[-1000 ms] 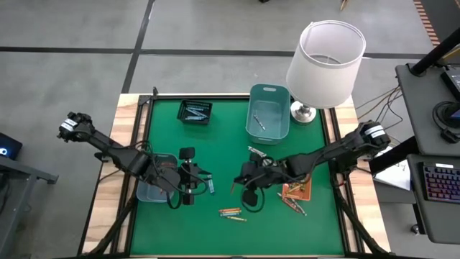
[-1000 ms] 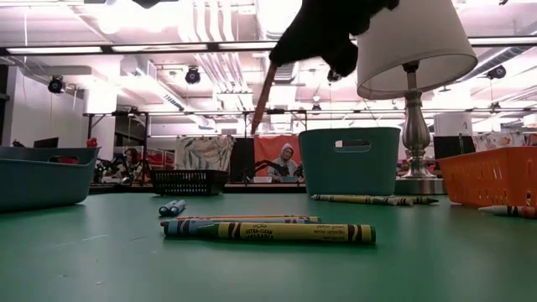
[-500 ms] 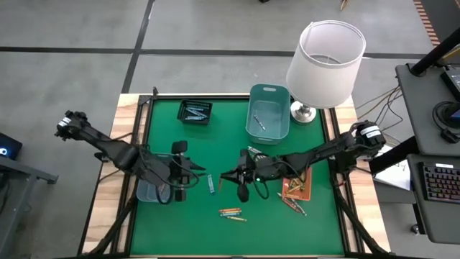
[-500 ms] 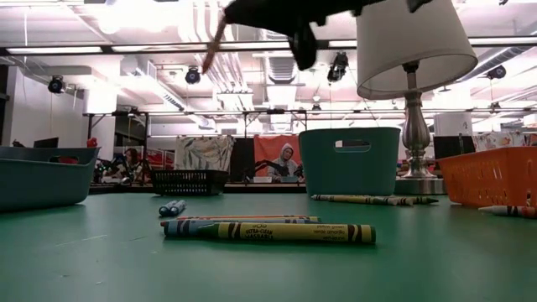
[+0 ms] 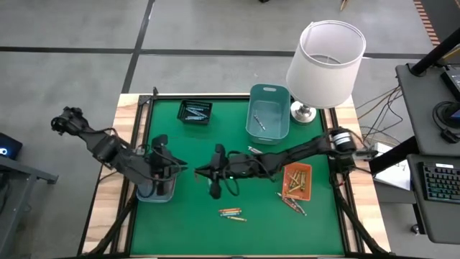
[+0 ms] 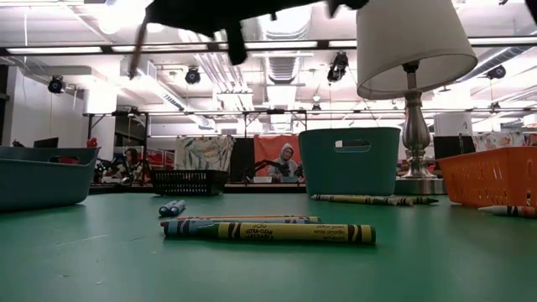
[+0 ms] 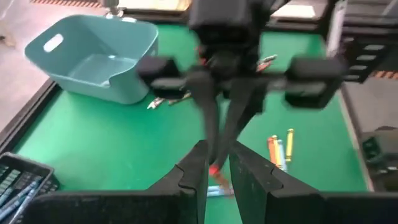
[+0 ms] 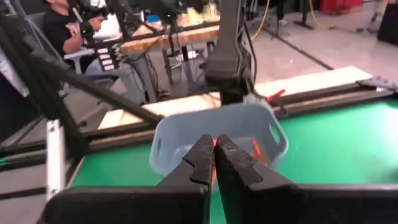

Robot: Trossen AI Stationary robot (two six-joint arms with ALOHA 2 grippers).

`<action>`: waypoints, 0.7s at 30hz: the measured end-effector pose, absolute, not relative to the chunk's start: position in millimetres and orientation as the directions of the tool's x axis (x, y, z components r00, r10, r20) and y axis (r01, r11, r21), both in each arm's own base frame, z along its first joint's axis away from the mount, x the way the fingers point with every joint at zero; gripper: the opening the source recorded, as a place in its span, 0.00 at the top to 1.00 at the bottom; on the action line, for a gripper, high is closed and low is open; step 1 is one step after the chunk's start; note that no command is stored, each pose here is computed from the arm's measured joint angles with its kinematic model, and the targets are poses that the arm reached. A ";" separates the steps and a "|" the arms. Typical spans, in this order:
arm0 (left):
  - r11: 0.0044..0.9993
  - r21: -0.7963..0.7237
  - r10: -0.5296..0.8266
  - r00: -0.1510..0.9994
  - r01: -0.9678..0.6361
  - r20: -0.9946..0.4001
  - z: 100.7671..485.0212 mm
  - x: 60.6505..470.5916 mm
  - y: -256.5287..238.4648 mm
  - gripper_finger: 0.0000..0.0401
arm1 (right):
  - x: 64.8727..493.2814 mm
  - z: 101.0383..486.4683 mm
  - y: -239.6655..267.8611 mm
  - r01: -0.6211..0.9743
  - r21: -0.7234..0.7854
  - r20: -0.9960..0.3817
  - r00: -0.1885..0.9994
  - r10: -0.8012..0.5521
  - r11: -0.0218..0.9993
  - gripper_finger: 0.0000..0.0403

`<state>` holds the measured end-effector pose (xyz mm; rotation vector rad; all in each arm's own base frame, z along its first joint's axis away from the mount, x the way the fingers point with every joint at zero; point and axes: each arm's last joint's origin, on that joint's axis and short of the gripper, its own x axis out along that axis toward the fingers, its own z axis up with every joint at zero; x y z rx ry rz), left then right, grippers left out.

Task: Sort crayons
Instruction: Put the orange crayon into the blue bin

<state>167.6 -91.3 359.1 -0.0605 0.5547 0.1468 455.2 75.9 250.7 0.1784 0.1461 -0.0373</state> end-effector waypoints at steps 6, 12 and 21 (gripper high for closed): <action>0.989 -0.065 0.088 0.891 -0.131 -0.446 380.5 148.9 -88.7 0.88 | 501.9 248.4 66.6 0.025 0.164 -0.092 0.996 -0.009 0.986 0.98; 0.988 -0.111 0.055 0.919 -0.106 -0.390 398.0 135.6 -84.1 0.88 | 541.6 232.3 56.9 0.046 0.158 -0.065 0.997 -0.037 0.986 0.98; 0.993 -0.097 0.031 0.924 -0.074 -0.382 401.7 130.6 -83.8 0.88 | 574.6 198.8 55.9 0.055 0.148 -0.057 0.997 -0.047 0.987 0.98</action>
